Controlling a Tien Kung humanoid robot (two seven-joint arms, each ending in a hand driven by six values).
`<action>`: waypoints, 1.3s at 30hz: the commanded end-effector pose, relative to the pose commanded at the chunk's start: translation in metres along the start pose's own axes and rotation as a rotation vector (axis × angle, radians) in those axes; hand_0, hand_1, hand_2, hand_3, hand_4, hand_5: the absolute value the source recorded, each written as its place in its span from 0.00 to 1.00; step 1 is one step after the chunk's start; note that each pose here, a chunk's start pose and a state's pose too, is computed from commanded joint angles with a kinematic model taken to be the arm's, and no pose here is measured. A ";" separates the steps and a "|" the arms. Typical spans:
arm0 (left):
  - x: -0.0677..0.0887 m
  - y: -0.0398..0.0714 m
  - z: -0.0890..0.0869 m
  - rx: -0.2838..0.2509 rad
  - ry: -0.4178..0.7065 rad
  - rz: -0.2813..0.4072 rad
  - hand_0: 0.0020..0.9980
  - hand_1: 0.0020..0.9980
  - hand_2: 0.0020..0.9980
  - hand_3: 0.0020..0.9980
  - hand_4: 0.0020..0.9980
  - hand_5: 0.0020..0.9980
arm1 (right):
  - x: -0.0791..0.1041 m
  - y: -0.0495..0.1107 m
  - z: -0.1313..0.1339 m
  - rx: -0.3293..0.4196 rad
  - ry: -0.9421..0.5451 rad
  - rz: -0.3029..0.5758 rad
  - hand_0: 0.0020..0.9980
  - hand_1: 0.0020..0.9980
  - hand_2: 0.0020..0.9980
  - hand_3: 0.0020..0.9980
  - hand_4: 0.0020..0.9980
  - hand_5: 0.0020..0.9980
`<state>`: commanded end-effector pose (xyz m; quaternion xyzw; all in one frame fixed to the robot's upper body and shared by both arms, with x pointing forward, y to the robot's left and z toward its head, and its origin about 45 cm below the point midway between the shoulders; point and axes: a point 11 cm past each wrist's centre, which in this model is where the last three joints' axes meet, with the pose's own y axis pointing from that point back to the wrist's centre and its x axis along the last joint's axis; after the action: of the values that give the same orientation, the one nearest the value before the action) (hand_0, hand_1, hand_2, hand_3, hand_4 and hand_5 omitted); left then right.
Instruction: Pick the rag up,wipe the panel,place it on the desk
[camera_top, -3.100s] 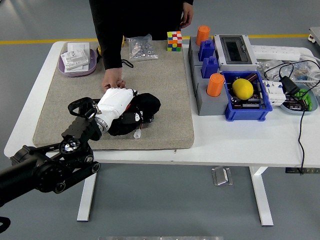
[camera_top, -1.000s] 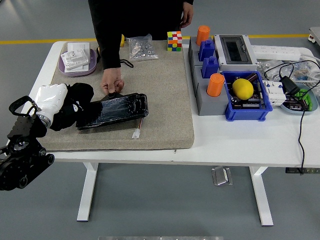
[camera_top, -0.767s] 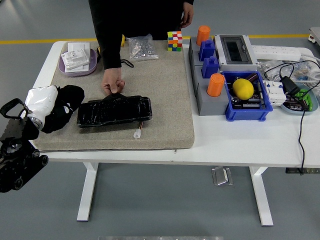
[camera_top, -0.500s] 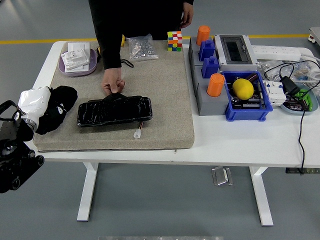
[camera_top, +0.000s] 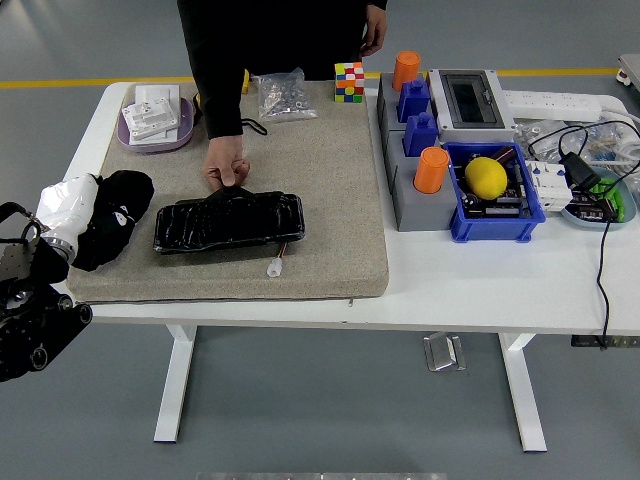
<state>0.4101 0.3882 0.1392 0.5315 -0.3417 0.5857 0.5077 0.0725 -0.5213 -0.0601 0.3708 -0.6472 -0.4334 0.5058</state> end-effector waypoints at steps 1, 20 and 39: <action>-0.001 0.000 -0.001 0.003 0.003 -0.009 0.34 0.52 0.56 0.53 0.55 0.07 | 0.000 0.000 0.000 -0.001 -0.001 0.000 0.72 0.64 0.68 0.58 0.98 0.55; -0.006 0.002 -0.013 0.044 0.070 -0.088 0.48 0.76 0.82 0.80 0.97 0.48 | 0.000 0.000 0.000 -0.001 -0.006 0.001 0.72 0.64 0.68 0.58 0.98 0.55; 0.020 0.002 -0.008 0.000 0.102 -0.019 0.49 0.76 0.82 0.81 1.00 0.57 | 0.002 0.000 0.005 -0.015 -0.007 0.004 0.72 0.64 0.68 0.58 0.97 0.55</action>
<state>0.4075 0.3999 0.1573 0.5041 -0.3102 0.6075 0.5298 0.0672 -0.5221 -0.0605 0.3643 -0.6464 -0.4387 0.5070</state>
